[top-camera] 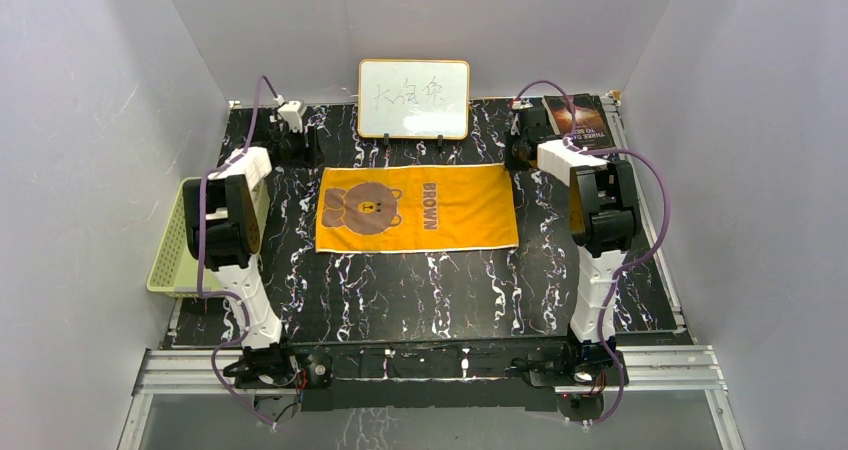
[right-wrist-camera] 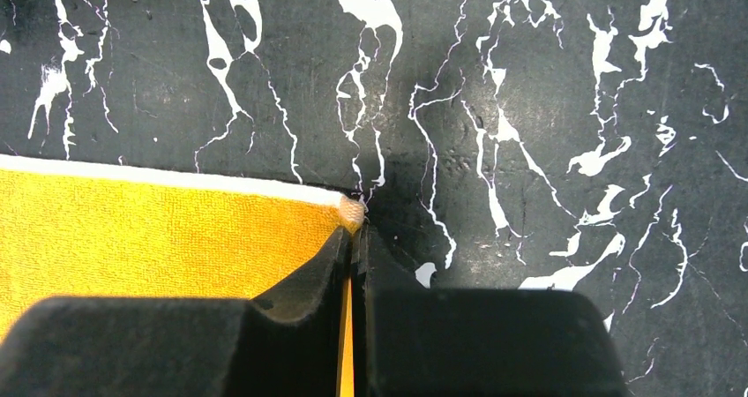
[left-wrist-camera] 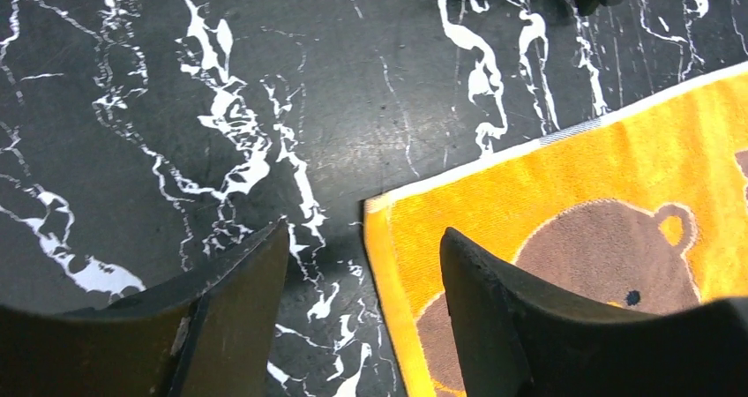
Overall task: Roll the towels
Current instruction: Fold the towel at the center of the board.
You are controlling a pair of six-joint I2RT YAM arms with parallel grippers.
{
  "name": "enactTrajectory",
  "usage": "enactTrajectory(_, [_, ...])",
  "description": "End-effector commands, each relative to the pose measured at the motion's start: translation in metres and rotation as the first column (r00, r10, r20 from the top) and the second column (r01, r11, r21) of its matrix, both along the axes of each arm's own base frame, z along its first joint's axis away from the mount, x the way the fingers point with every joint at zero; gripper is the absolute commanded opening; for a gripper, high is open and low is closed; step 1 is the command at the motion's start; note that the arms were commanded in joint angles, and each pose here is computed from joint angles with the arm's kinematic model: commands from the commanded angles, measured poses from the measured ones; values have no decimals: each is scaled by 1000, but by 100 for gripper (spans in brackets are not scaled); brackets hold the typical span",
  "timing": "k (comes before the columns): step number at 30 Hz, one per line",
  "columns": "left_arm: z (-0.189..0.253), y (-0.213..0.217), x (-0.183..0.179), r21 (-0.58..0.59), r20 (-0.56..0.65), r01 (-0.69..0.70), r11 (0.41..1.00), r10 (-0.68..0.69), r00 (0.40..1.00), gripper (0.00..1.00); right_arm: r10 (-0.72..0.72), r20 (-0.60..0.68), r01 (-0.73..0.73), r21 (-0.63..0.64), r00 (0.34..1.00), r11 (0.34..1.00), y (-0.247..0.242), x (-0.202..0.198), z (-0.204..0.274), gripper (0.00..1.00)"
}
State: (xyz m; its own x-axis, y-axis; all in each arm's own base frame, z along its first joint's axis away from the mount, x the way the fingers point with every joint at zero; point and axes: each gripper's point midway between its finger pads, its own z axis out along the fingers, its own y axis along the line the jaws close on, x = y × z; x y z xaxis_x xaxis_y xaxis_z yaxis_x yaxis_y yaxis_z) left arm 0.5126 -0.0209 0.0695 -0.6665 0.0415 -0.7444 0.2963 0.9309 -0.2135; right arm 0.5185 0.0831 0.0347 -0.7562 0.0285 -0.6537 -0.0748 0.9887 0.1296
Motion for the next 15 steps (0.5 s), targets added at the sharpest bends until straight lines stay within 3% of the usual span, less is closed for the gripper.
enactTrajectory(1, [24,-19,-5,-12,39,68,998,-68,997,63,-1,104,-2,30,995,1000,3,16,43,0])
enactTrajectory(6, [-2,-27,-7,116,-8,80,990,-80,997,62,2,98,-6,37,995,999,4,15,42,0])
enactTrajectory(12, [-28,-9,-3,268,-51,4,964,10,999,59,2,92,-5,32,996,999,4,13,40,0])
enactTrajectory(15, [-39,-7,-4,299,-77,9,954,14,997,58,3,90,-7,34,996,999,4,12,39,0])
